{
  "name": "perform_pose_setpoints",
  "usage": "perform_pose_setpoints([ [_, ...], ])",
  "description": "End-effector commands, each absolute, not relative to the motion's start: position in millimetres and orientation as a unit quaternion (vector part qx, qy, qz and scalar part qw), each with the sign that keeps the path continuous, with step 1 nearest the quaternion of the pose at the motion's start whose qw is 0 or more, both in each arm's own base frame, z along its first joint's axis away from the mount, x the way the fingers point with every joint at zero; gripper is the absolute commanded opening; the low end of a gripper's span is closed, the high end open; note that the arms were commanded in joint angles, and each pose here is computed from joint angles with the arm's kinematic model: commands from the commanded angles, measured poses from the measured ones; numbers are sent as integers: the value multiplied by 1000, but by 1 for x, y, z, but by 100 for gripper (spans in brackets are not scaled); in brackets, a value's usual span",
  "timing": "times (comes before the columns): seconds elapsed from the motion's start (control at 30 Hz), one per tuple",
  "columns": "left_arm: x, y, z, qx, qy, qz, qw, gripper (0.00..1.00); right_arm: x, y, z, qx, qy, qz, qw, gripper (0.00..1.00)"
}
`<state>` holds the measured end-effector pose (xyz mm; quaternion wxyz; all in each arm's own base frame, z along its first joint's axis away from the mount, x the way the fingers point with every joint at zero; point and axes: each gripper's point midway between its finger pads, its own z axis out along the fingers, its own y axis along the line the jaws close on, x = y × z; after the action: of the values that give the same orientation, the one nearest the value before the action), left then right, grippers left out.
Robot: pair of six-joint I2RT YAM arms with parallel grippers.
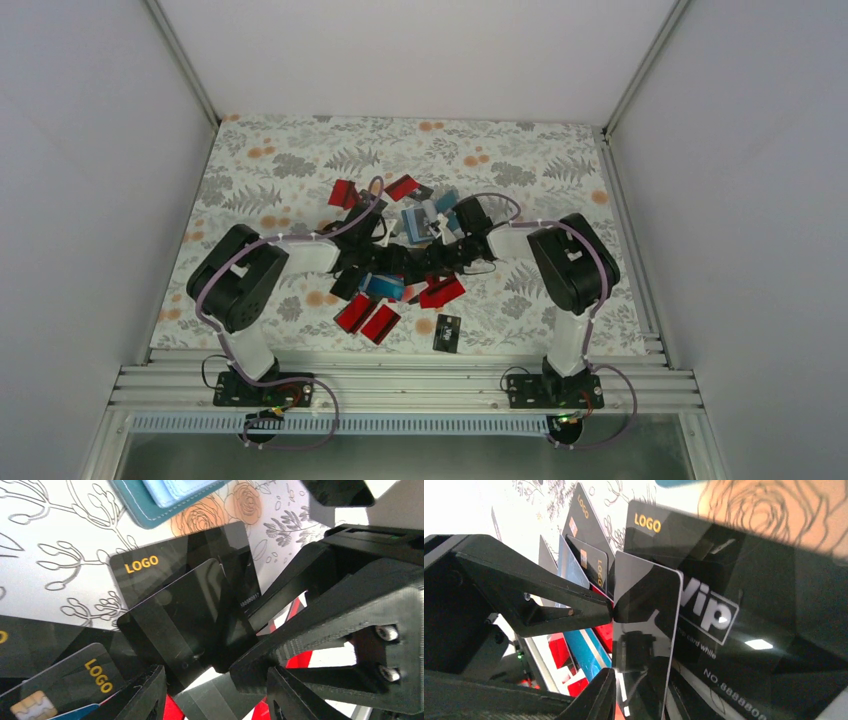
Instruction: Put the credit cards into the card holder
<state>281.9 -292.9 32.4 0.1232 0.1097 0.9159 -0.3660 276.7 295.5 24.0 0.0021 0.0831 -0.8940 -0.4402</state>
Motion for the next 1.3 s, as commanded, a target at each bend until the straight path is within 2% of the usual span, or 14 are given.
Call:
perform_pose_setpoints([
  [0.0, 262, -294, 10, 94, 917, -379, 84, 50, 261, 313, 44, 94, -857, -505, 34, 24],
  [0.1, 261, -294, 9, 92, 915, -384, 84, 50, 265, 309, 43, 85, -861, -500, 29, 19],
  [0.3, 265, -291, 17, 95, 915, -379, 97, 49, 268, 300, 32, 70, -881, -467, 18, 5],
  [0.7, 327, -261, 69, 68, 933, -267, 231, 54, 263, 272, 55, 92, -907, -409, -31, 5],
  [1.03, 381, -272, 73, 46, 936, -236, 257, 56, 269, 231, 66, 73, -934, -339, -90, 4],
  [1.27, 397, -275, 52, 30, 948, -211, 237, 56, 275, 218, 74, 66, -936, -328, -110, 4],
])
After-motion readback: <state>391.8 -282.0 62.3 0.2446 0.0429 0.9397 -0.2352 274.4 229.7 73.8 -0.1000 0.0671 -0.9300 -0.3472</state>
